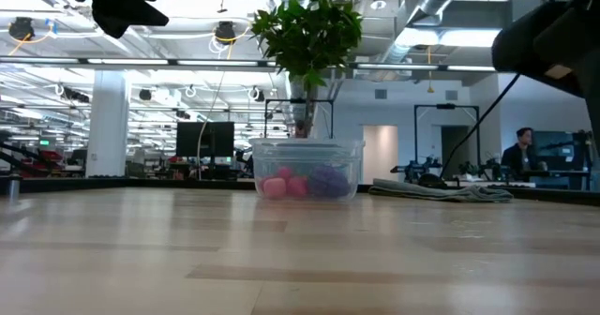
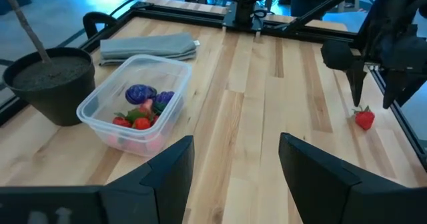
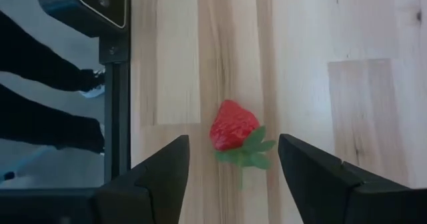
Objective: Pick and placing Produce into tupperware
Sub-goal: Put the red strawberry into the transparent bin
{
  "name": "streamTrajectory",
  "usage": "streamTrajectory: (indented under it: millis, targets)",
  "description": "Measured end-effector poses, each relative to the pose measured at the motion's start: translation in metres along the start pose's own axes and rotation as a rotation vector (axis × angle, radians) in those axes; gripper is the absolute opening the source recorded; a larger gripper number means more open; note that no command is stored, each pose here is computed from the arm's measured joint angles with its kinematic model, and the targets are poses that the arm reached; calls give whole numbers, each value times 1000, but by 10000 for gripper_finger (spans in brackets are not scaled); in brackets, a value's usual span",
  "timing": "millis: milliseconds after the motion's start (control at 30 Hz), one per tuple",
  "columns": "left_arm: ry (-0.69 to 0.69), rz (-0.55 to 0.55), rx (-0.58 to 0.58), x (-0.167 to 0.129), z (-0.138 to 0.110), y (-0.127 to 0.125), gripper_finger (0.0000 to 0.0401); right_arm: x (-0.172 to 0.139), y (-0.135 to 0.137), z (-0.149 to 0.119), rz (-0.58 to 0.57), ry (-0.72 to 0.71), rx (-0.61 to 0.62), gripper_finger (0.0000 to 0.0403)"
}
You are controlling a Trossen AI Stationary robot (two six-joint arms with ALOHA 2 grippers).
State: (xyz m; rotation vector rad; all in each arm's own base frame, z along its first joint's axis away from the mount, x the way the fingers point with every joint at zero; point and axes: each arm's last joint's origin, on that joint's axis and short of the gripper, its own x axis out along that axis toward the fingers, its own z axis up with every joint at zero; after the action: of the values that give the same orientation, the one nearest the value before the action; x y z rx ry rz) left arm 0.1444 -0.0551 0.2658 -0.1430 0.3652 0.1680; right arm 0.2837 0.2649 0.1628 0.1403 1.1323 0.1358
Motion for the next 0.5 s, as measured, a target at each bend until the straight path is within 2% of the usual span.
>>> streamTrajectory:
  millis: [500]
  targets:
    - [-1, -1, -20, 0, 0, 0, 210, 2, -6, 8, 27, -1, -13, 256]
